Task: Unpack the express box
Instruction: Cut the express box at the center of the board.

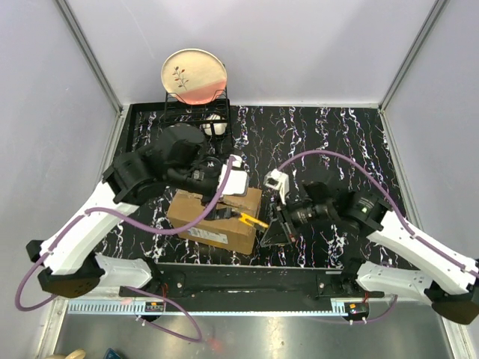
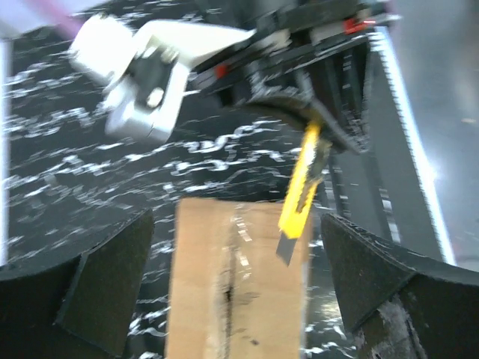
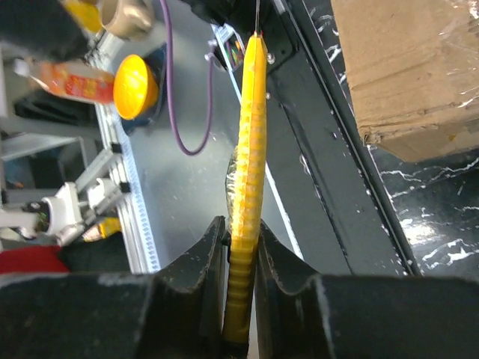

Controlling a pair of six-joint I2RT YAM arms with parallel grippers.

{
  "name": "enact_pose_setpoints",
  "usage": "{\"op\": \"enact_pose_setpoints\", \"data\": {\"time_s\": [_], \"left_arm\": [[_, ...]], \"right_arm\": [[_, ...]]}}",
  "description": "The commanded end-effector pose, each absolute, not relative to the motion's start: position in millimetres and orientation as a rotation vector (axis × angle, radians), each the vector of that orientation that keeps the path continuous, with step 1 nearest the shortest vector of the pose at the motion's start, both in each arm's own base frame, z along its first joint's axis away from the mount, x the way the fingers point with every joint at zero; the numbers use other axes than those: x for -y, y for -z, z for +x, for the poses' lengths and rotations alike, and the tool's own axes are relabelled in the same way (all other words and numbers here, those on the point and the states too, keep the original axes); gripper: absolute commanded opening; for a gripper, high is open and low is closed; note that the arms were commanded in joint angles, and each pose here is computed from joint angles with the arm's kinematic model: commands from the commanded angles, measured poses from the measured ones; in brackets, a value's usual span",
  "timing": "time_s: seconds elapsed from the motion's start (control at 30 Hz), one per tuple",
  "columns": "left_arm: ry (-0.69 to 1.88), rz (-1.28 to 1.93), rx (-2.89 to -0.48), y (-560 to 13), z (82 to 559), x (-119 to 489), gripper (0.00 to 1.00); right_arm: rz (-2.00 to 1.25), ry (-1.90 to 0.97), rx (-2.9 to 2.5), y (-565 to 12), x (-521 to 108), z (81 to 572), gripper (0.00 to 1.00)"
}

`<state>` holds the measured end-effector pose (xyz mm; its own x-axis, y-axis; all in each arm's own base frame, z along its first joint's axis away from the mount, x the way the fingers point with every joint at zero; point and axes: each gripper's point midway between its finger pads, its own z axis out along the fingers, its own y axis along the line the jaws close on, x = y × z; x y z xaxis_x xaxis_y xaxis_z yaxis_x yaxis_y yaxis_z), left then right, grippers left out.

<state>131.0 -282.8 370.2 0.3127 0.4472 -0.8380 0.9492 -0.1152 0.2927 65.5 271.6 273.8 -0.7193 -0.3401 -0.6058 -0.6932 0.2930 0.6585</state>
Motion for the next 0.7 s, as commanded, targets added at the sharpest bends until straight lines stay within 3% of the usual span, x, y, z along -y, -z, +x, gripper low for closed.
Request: {"op": "enact_pose_setpoints", "data": {"time_s": [0.0, 0.27, 0.5, 0.67], "left_arm": [[1.098, 1.913, -1.130, -381, 66, 277, 0.99], [1.220, 1.996, -1.216, -358, 59, 280, 0.96], [1.078, 1.892, -1.303, -348, 94, 300, 0.72], [0.989, 1.787, -1.301, -363, 118, 310, 0.75]], "right_arm": [[-1.048, -1.212, -2.179, -277, -270, 71, 0.00], [-1.027, -1.107, -2.058, -306, -259, 84, 0.00], [-1.058, -1.106, -2.011, -313, -267, 80, 0.00], [-1.069, -1.104, -2.027, -307, -269, 73, 0.00]]}}
